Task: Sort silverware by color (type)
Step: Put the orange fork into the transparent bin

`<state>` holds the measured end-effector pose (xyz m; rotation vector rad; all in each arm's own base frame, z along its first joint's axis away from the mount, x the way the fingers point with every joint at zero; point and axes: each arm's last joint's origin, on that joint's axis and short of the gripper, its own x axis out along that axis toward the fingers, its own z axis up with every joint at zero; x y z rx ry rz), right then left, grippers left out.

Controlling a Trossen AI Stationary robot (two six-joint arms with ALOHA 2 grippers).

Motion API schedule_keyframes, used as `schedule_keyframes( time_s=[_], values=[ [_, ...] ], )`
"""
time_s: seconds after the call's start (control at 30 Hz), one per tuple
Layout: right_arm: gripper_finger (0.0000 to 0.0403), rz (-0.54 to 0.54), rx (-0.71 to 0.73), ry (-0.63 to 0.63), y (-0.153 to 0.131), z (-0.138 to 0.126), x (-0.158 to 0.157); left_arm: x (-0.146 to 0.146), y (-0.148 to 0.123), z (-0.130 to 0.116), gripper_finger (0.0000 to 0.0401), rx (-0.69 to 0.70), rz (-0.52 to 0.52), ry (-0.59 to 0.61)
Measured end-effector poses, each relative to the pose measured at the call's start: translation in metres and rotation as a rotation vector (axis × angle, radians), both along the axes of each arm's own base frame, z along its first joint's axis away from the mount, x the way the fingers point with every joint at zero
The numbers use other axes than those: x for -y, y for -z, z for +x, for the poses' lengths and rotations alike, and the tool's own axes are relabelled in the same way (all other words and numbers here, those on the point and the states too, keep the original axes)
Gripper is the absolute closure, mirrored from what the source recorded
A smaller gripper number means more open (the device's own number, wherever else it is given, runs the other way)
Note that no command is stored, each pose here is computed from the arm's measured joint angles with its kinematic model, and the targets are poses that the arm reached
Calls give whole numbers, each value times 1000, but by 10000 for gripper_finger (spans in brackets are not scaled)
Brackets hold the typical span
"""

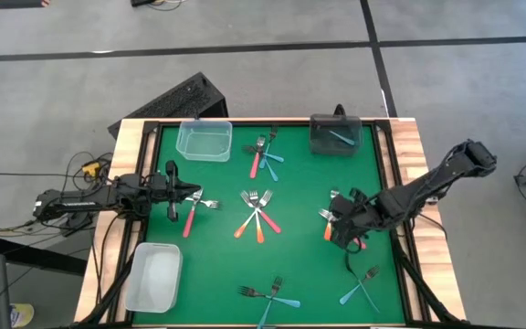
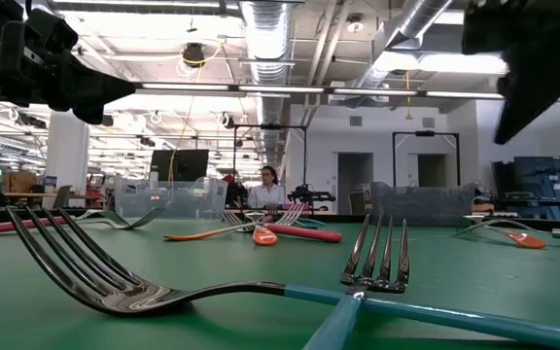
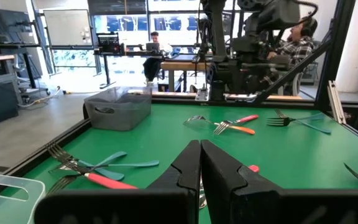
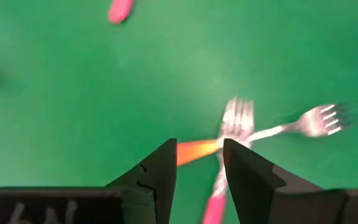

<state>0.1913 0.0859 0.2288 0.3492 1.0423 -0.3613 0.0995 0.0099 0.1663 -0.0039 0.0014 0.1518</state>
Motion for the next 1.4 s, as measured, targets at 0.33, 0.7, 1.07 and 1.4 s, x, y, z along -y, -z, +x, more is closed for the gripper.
schedule_keyframes(
  time_s=[0.33, 0.7, 1.07, 1.4],
  values=[
    [304, 63, 19, 60, 4, -8, -23, 0, 0, 0, 401, 0, 0, 0],
    [292, -76, -192, 57, 33, -7, -28, 0, 0, 0, 401, 0, 0, 0],
    [214, -126, -335, 177, 56, -4, -28, 0, 0, 0, 401, 0, 0, 0],
    [222, -252, -189, 466, 49, 9, 10, 0, 0, 0, 401, 0, 0, 0]
  ],
)
